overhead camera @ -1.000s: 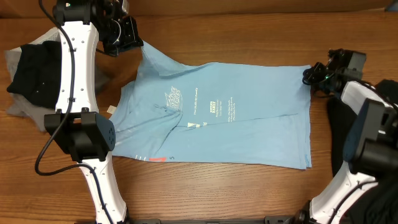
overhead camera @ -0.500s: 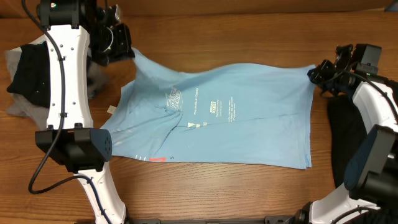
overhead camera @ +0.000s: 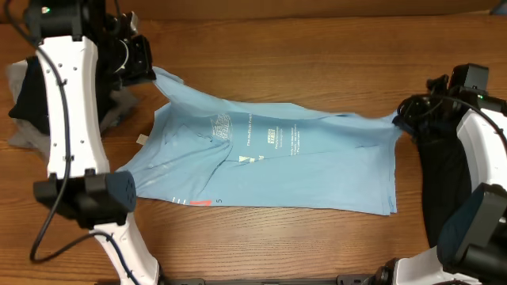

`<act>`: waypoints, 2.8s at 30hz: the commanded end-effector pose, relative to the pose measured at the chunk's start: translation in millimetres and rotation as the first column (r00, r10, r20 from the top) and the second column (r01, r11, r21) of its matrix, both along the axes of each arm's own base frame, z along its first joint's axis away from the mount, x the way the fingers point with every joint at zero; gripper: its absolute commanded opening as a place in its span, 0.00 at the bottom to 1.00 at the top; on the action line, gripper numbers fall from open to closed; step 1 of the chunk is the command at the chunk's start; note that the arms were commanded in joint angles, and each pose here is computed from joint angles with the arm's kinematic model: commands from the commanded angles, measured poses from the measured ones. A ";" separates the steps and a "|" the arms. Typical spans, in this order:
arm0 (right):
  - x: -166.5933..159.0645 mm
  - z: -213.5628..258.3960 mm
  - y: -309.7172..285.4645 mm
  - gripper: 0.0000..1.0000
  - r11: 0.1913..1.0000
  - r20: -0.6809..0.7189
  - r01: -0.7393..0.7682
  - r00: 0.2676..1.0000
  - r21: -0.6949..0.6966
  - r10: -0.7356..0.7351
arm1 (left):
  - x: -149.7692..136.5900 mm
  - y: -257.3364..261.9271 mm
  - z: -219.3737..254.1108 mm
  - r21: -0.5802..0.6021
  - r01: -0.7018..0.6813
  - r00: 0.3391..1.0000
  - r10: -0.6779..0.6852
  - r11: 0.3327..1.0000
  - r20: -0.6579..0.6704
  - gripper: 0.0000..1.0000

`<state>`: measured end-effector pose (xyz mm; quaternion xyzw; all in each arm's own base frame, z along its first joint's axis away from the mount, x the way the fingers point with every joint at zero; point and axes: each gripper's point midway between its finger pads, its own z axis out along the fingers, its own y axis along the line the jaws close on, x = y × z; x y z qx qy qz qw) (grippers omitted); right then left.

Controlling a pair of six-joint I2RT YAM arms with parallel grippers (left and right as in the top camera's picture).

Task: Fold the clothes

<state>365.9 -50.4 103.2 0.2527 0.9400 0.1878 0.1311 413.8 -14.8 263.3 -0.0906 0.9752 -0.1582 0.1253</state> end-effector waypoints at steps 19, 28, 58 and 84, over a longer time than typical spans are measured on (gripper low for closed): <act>-64.8 -1.2 -1.3 0.05 0.999 -0.257 -0.014 0.967 -0.049 0.001 | -66.2 34.7 -58.4 0.210 0.007 0.975 0.040 0.978 -0.221 0.04; -91.3 -5.7 -19.8 0.05 0.985 -0.380 0.038 0.920 -0.168 -0.100 | -77.5 36.6 -61.7 0.222 0.019 0.962 0.043 0.975 -0.269 0.08; -100.0 -64.0 13.5 0.43 0.999 -0.346 0.034 0.938 -0.006 -0.034 | -84.2 40.8 -61.9 0.247 0.022 0.954 0.054 0.969 -0.296 0.10; -84.3 -93.1 -4.4 0.19 0.985 -0.272 0.141 0.948 -0.099 -0.163 | -80.1 41.1 -61.9 0.249 0.019 0.959 0.054 0.968 -0.279 0.09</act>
